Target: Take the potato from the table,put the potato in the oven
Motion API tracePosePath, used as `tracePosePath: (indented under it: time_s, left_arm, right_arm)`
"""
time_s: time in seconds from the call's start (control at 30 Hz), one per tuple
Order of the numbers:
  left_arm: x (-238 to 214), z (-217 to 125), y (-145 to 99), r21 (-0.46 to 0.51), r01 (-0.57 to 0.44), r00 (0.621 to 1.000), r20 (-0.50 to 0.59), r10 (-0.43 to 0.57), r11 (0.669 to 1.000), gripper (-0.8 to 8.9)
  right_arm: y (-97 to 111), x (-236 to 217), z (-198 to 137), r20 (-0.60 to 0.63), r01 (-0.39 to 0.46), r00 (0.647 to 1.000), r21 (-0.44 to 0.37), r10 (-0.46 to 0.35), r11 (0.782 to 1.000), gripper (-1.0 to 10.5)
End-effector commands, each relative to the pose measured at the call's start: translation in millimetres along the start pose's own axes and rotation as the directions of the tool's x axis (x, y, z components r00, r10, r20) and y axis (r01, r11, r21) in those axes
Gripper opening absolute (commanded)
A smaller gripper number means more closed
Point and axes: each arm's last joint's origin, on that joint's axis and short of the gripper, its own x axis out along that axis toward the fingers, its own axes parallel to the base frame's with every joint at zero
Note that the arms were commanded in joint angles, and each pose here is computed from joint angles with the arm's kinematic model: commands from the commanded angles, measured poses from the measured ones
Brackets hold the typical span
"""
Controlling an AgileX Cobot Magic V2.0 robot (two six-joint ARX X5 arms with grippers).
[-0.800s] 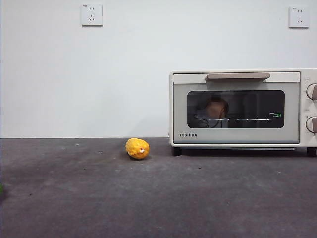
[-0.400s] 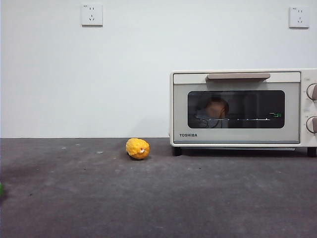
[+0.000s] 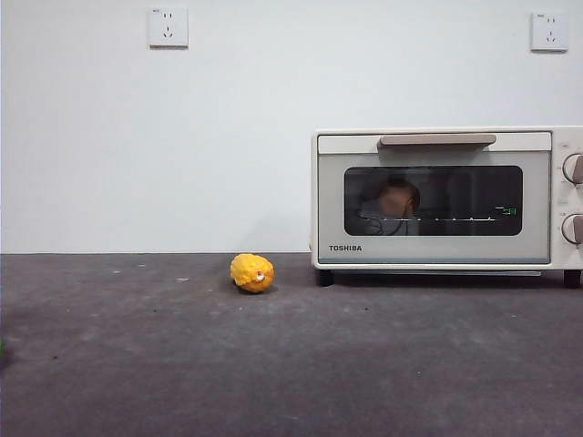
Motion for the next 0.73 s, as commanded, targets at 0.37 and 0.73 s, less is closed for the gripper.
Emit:
tracePosePath:
  time_s: [0.37, 0.73]
  left_arm:
    - [4, -74, -6, -0.108, -0.025, 0.996, -0.084, 0.016, 0.994, -0.04]
    - [3, -82, -2, -0.107, -0.103, 0.983, -0.162, 0.085, 0.989, -0.04]
  right_arm:
    - [0, -1, -2, -0.015, -0.001, 1.0, -0.003, 0.001, 1.0, 0.6]
    - [0, -1, -2, -0.015, -0.001, 1.0, -0.002, 0.001, 1.0, 0.6]
